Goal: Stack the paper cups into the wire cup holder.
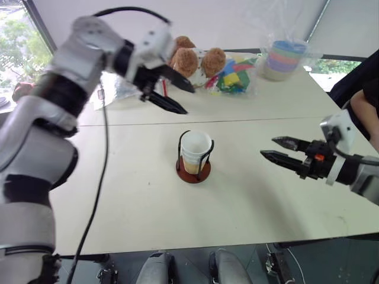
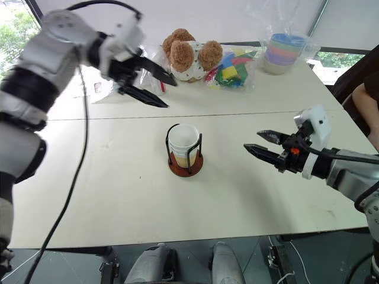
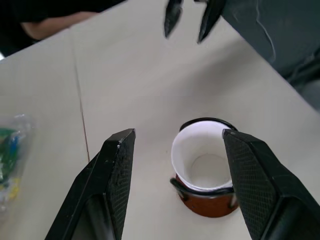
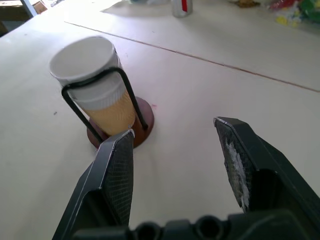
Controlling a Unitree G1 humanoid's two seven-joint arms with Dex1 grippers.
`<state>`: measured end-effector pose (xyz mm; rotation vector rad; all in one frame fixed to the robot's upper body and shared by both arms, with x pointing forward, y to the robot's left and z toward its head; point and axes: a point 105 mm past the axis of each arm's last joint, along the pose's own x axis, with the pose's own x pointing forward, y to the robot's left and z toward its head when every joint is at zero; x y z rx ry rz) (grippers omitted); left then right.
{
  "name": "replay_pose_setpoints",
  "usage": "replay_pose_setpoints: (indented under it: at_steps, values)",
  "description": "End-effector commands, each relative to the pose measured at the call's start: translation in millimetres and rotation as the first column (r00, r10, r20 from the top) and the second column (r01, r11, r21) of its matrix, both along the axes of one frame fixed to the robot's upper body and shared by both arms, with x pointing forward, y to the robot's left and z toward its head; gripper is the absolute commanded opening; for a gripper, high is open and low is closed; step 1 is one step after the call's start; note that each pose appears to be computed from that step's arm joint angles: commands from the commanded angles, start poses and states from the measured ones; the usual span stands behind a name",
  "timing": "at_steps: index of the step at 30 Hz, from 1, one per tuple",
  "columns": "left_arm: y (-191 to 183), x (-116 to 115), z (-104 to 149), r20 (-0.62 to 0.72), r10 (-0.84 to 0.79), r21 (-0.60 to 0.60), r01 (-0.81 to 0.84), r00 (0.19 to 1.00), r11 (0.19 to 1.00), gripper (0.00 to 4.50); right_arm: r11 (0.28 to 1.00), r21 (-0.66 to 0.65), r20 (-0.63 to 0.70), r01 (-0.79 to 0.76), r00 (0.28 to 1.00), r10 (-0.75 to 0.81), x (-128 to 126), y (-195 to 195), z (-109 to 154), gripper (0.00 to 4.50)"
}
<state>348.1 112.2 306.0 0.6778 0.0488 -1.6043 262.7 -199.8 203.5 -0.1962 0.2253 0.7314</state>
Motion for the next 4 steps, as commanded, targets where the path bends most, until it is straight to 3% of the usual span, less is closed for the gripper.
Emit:
replay_pose_setpoints:
  at_steps: [1,4]
  values:
    - [33,-4,-38,-0.138,0.159,-0.019,-0.163,0.978,0.986,2.83,0.999,-0.051,-0.001,0.001,1.000,-0.001,3,-2,-11,2.77]
    - [60,-4,-88,-0.169,0.369,-0.039,-0.380,0.914,0.924,2.83,0.997,-0.075,-0.035,-0.003,0.999,0.001,8,-2,-26,2.77]
